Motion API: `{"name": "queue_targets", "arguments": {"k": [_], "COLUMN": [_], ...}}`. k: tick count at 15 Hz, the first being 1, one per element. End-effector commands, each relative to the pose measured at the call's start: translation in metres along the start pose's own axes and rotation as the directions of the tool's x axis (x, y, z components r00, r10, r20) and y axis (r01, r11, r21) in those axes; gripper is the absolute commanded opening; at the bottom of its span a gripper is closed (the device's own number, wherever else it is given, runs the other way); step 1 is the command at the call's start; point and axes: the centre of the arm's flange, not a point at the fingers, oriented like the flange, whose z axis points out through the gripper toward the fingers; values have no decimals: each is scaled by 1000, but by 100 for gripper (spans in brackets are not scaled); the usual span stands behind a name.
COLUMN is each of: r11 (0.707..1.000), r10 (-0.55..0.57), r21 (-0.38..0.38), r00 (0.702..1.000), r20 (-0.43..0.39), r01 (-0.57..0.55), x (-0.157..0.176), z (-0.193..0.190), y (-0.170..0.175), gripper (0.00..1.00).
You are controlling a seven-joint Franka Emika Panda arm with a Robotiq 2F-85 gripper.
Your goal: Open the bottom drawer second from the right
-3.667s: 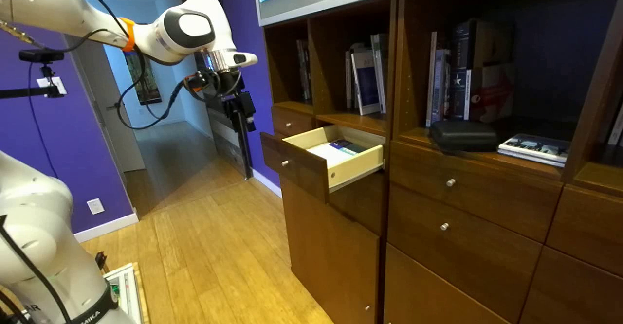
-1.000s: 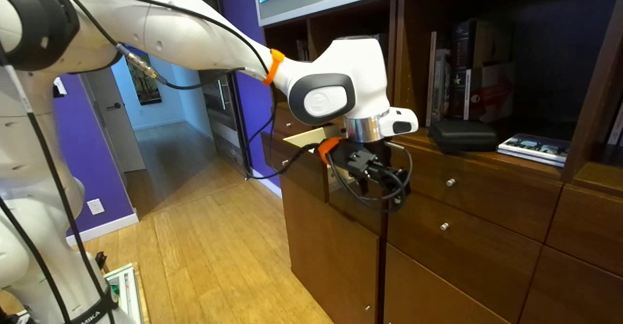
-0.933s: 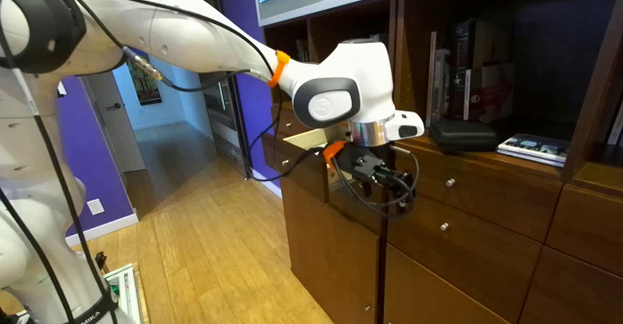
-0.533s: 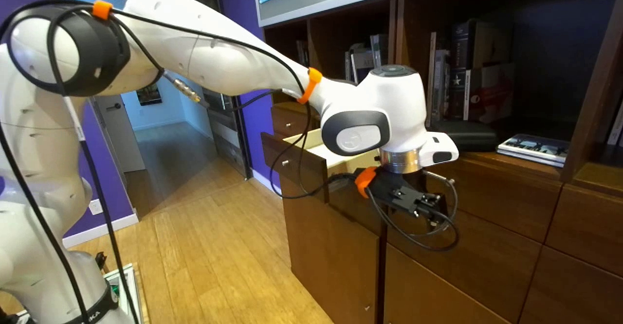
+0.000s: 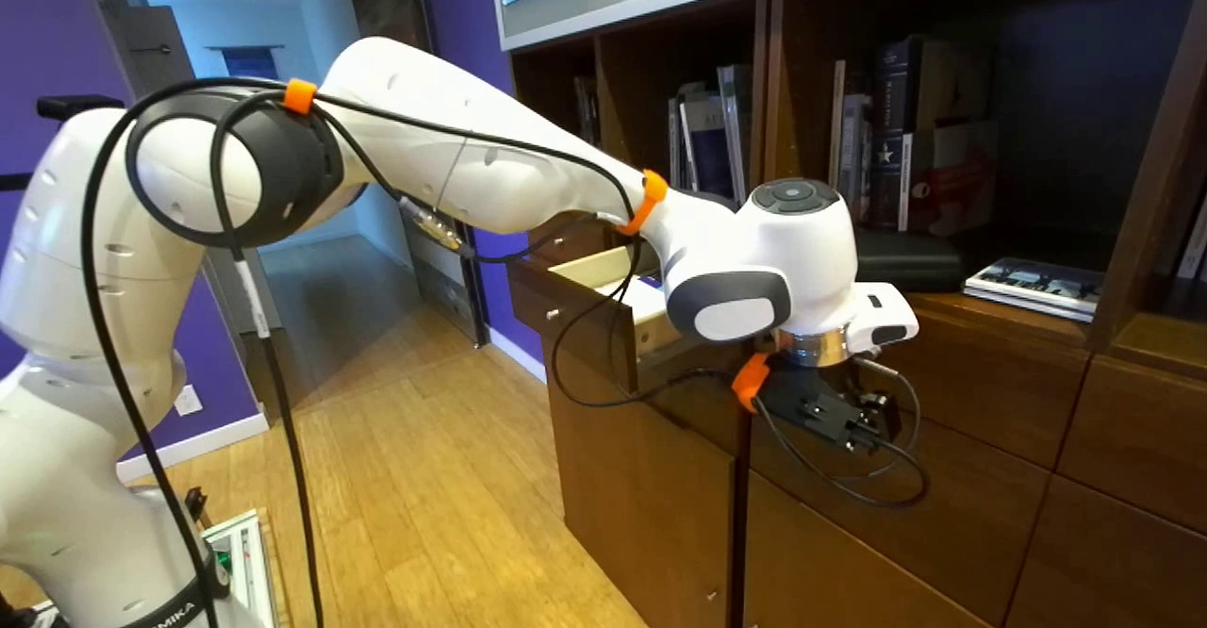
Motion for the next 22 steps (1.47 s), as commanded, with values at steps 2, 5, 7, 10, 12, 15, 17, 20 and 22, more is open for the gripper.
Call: {"name": "queue_targets", "arguments": {"k": [2, 5, 7, 10, 12, 15, 17, 20, 22], "r11": [1000, 1000, 1000, 1000, 1000, 1000, 1000, 999, 999], "r10": [-12, -7, -10, -8, -8, -13, -24, -33, -34], "r21": [19, 16, 12, 9, 12, 15, 6, -2, -7], "r00": [999, 999, 998, 998, 998, 1000, 1000, 999, 999], "r20": [-53, -53, -54, -65, -66, -27, -3, 11, 27], "r01": [13, 8, 11, 9, 8, 13, 24, 33, 35], "x": [20, 22, 22, 24, 25, 20, 13, -7, -25], "z": [18, 24, 28, 33, 34, 30, 24, 19, 17], "y": [16, 23, 27, 30, 30, 28, 29, 34, 40], "gripper": [69, 54, 39, 19, 5, 2, 4, 4, 4]}}
